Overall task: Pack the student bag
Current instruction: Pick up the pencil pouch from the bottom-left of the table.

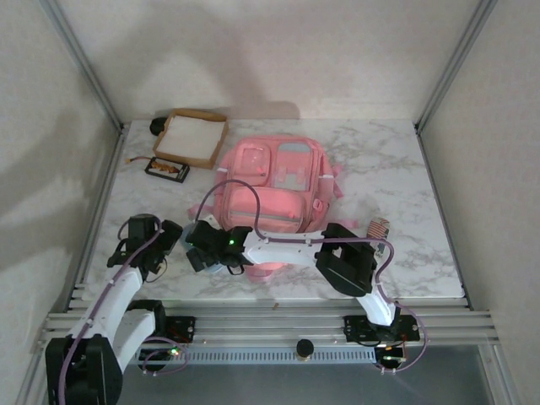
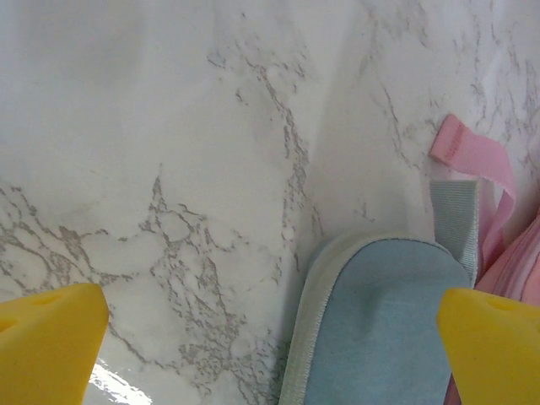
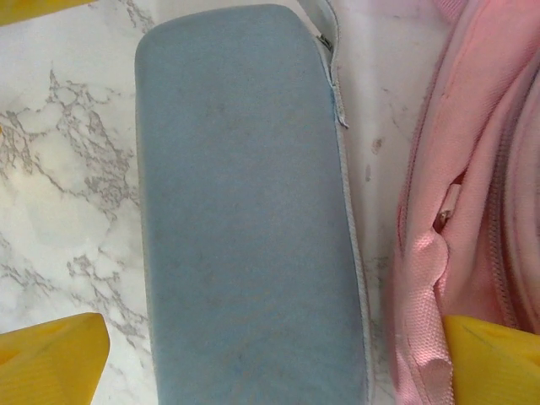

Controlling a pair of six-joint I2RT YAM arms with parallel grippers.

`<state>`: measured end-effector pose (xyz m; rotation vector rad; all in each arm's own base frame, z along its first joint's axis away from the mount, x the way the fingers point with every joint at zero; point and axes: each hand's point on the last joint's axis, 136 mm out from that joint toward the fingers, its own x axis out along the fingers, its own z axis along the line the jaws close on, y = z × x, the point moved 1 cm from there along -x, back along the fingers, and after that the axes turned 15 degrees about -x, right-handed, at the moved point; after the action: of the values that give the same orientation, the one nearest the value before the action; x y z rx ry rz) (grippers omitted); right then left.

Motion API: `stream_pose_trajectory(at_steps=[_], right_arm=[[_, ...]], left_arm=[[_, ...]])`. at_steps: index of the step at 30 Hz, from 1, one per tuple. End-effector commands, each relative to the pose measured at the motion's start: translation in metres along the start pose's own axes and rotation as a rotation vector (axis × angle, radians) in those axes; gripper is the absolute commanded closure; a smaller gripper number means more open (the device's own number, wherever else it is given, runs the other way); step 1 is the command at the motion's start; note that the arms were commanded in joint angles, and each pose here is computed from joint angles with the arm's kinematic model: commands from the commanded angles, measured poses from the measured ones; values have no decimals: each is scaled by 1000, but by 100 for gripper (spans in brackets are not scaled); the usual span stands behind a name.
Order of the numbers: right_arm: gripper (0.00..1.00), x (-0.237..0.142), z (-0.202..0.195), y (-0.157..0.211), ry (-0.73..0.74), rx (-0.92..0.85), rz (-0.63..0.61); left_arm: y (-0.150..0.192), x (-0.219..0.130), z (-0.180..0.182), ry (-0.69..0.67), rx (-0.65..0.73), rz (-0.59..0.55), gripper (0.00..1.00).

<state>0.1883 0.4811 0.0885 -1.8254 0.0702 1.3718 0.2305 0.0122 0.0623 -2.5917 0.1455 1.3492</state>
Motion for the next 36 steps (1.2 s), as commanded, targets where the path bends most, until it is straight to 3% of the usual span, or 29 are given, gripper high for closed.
stream_pose_trajectory(at_steps=[1, 5, 12, 20, 31, 36], right_arm=[[1, -26, -15, 0, 132, -29, 36], [1, -45, 1, -9, 83, -84, -7], [1, -14, 40, -7, 9, -164, 47], [1, 24, 11, 9, 42, -106, 128], [1, 58, 12, 30, 6, -110, 202], [18, 48, 8, 22, -2, -124, 165]], left_arm=[[-3, -6, -8, 7, 31, 10, 1], [-13, -12, -11, 10, 31, -21, 1], [-35, -19, -12, 11, -3, -45, 1], [-45, -19, -12, 23, -40, -31, 1], [-38, -11, -11, 32, -40, 11, 1], [-29, -9, -9, 39, -35, 57, 1]])
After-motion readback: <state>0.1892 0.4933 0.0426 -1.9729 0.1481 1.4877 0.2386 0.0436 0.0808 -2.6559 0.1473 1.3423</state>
